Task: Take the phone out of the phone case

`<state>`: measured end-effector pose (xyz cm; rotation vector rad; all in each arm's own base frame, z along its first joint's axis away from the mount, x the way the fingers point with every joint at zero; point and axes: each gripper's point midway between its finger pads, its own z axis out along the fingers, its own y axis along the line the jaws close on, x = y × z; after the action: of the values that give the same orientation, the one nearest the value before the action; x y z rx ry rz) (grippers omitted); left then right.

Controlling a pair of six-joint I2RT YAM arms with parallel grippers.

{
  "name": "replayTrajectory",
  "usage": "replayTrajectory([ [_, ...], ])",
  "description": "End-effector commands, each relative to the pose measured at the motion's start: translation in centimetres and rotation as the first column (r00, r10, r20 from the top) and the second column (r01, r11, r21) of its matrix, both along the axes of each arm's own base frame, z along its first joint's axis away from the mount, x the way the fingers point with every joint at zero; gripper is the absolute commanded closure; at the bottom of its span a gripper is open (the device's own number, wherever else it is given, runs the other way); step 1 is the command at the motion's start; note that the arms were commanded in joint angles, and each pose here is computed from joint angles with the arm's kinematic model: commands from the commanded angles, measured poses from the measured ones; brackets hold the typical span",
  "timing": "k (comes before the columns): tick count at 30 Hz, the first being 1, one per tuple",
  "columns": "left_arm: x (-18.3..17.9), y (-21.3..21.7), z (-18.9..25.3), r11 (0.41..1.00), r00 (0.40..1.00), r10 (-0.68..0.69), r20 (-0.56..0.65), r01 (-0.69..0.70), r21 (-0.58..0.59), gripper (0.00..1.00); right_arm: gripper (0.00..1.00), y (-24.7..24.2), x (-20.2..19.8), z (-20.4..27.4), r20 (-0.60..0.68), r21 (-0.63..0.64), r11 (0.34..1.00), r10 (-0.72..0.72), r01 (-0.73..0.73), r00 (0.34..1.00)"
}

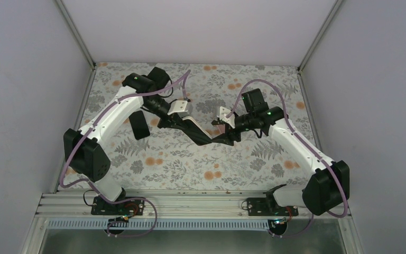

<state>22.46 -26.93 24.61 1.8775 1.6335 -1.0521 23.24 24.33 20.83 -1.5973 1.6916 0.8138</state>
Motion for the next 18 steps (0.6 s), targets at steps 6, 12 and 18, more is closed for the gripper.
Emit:
replayTrajectory([
  [6, -2.3, -0.6, 3.7, 0.989, 0.999, -0.046, -0.012, 0.044, -0.143, 0.98, 0.27, -1.1, 5.7, -0.7, 0.192, -0.037, 0.978, -0.197, 0.208, 0.961],
  [12, -2.6, -0.9, 4.1, 0.982, 0.997, -0.064, -0.036, 0.056, -0.182, 0.98, 0.29, -0.9, 7.2, 0.4, 0.25, -0.008, 0.966, -0.25, 0.26, 0.935],
  [18, -2.6, -1.6, 4.4, 0.971, 0.993, -0.084, -0.083, 0.063, -0.231, 0.98, 0.29, 1.2, 6.7, 1.1, 0.243, 0.009, 0.976, -0.213, 0.217, 0.946],
])
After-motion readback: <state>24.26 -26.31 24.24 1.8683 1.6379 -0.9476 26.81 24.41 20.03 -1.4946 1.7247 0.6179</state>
